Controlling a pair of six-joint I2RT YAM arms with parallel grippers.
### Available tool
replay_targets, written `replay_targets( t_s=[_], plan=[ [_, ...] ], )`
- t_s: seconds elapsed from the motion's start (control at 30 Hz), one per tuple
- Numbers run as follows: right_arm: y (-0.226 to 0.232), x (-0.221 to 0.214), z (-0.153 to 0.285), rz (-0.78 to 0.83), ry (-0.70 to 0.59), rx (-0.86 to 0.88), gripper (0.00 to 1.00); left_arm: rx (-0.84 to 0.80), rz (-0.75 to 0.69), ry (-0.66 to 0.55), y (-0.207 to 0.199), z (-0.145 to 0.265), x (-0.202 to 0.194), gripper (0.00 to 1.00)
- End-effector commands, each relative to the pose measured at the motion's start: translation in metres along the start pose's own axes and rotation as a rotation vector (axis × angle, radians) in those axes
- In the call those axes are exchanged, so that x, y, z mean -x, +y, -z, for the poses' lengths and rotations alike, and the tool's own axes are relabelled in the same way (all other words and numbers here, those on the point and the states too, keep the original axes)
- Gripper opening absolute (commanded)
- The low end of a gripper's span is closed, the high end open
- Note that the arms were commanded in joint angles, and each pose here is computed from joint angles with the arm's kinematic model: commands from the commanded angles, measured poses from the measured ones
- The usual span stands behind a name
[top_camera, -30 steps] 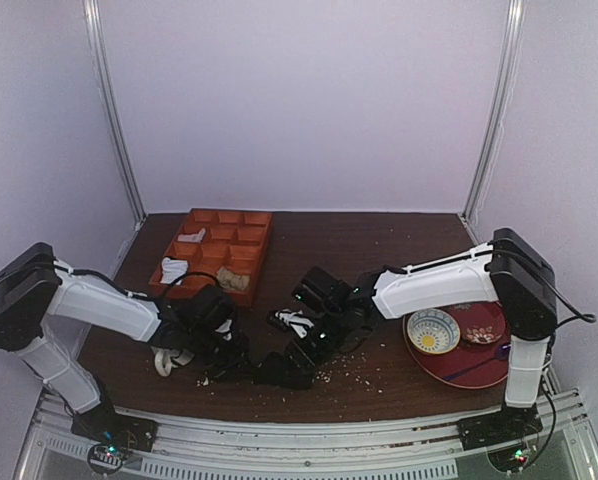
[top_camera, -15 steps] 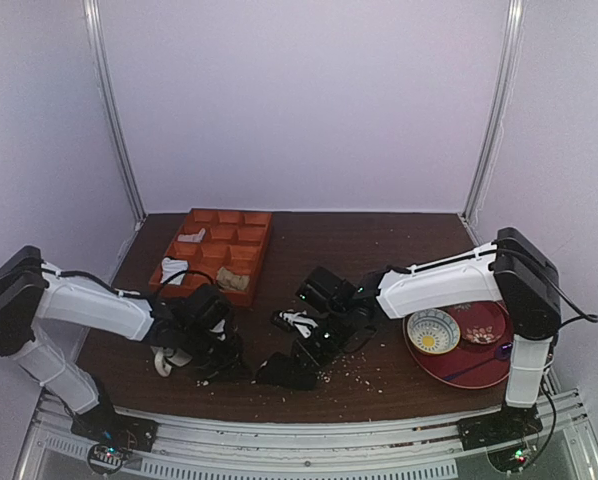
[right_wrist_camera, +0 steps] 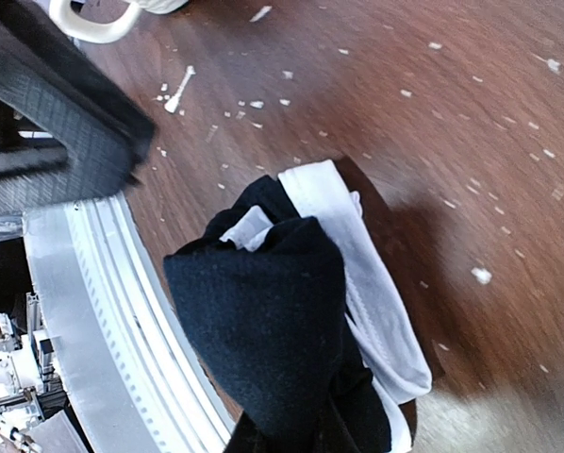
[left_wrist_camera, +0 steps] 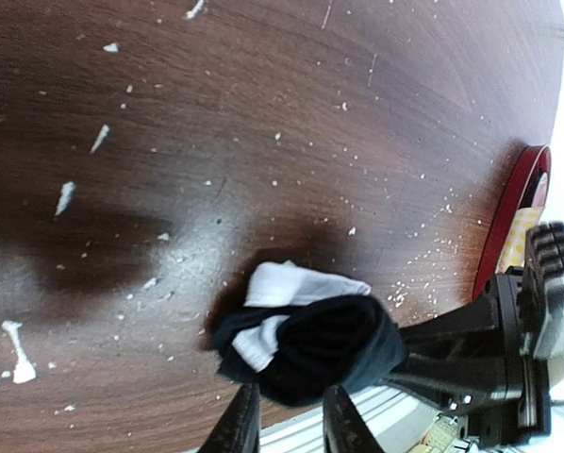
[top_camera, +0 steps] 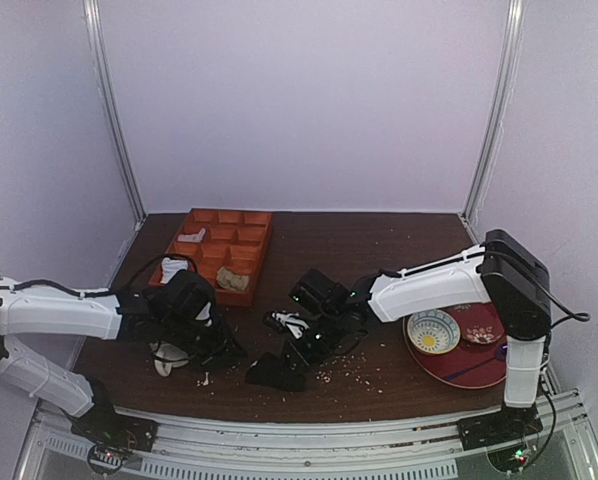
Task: Roll the underwear
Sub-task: Adjust the underwear at the center of the board.
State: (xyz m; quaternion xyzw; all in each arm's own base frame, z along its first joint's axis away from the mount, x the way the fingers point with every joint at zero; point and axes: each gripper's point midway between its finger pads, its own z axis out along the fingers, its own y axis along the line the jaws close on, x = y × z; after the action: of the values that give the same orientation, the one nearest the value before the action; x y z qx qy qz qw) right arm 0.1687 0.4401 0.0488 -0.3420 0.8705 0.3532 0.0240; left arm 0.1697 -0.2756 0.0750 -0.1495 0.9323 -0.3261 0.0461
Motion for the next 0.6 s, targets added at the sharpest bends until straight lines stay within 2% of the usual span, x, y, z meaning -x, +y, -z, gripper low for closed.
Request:
replay_targets(
  t_s=[0.0,0.33,0.57],
  plan=[
    [-0.012,-0.02,-0.023,-0.038,0.085,-0.035,0.0,-0.061,-0.009,0.036,-0.015,-0.011,-0.004,0.32],
    [0.013,-0.02,-0.051,-0.015,0.157,0.065,0.0,-0.01,0.006,0.031,0.008,-0.018,-0.006,0.27],
    [0.006,-0.03,-0.064,-0.024,0.202,0.044,0.0,0.012,0.001,0.008,0.014,-0.013,-0.004,0.25]
  ],
)
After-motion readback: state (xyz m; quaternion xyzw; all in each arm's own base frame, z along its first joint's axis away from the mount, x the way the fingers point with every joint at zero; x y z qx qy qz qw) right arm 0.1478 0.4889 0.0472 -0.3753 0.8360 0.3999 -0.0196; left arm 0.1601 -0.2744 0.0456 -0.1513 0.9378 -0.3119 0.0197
